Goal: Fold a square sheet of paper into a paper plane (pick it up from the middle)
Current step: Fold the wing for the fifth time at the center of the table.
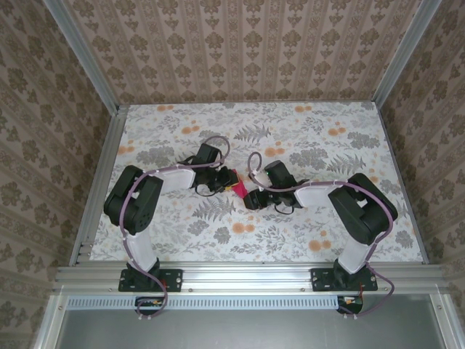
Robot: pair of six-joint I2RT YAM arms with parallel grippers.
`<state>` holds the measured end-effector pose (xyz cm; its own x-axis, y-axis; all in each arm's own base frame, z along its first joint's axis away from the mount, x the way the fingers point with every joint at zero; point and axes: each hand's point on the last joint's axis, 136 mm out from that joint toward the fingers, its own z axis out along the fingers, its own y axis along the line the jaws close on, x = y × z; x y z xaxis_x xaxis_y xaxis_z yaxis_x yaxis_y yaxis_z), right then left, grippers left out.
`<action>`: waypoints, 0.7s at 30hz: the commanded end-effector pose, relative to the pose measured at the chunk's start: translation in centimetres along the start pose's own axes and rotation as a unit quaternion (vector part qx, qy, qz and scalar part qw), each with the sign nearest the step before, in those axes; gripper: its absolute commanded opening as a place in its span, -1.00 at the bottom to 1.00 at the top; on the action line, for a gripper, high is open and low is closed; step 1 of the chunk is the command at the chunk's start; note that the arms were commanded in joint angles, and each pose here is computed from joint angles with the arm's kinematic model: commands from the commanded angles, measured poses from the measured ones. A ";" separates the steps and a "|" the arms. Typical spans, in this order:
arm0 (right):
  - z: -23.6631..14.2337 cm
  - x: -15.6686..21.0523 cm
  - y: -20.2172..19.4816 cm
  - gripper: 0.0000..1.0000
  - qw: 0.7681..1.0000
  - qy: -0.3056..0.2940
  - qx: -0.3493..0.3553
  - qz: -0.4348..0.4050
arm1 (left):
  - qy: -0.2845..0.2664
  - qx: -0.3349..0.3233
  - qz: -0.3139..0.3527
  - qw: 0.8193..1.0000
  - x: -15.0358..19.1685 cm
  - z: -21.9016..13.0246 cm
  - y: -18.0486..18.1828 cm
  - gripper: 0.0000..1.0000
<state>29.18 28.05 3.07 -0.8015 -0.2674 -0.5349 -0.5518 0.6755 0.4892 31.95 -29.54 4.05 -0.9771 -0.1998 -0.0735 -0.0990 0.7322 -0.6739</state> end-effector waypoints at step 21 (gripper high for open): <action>0.2 -0.9 -0.1 -0.71 0.999 -0.014 0.042 -0.026 | 0.003 -0.003 -0.005 1.000 -0.4 0.0 -0.4 -0.47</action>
<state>29.55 27.69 2.30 -0.7673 -0.3099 -0.5614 -0.5732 0.7239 0.3838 32.03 -29.60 4.14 -0.9775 -0.1994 -0.0692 -0.1022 0.7341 -0.6713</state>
